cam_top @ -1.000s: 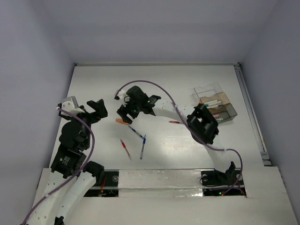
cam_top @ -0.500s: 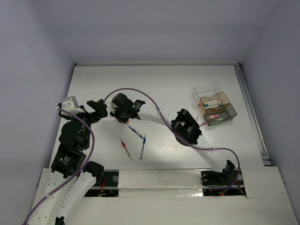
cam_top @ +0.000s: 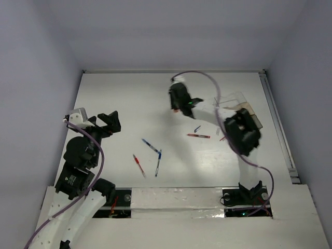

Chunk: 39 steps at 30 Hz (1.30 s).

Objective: Sort the stationery into containers
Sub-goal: Pick up the pen from the center of the board, then place the pen in the storage box.

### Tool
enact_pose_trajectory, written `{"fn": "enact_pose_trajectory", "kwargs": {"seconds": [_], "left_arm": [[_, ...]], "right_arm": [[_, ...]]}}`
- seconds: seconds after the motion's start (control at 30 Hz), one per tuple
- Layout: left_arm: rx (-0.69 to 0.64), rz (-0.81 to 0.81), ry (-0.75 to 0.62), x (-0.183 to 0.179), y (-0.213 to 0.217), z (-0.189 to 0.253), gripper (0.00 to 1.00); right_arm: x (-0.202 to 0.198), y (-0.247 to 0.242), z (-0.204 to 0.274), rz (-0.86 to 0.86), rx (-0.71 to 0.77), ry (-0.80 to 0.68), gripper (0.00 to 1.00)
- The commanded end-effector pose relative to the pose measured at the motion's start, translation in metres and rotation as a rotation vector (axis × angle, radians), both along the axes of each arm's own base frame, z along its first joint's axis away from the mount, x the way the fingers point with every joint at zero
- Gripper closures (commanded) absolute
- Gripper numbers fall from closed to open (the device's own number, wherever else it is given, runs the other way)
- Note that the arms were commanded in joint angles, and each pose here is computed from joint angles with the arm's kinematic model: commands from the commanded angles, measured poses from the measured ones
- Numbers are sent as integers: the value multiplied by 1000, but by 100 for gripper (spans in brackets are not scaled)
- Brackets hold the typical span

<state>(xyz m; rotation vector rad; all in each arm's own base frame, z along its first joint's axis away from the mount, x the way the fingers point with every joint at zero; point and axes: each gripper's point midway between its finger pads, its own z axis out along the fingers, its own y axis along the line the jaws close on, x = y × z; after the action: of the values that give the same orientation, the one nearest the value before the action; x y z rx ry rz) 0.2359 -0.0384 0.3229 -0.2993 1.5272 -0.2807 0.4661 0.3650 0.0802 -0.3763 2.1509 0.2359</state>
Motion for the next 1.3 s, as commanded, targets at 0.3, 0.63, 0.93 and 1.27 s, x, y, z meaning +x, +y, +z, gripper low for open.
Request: {"fn": "enact_pose_trajectory", "kwargs": {"seconds": [0.3, 0.63, 0.93, 1.27], "left_arm": [[-23, -284, -90, -20, -55, 21, 1], [-15, -364, -87, -27, -71, 20, 1], [-11, -371, -83, -28, -73, 19, 1], [-4, -370, -75, -27, -74, 17, 1]], "right_arm": [[-100, -336, 142, -989, 458, -376, 100], [-129, -409, 79, -1258, 371, -269, 100], [-123, -416, 42, -1328, 380, -172, 87], [-114, -409, 58, -1221, 337, -170, 20]]}}
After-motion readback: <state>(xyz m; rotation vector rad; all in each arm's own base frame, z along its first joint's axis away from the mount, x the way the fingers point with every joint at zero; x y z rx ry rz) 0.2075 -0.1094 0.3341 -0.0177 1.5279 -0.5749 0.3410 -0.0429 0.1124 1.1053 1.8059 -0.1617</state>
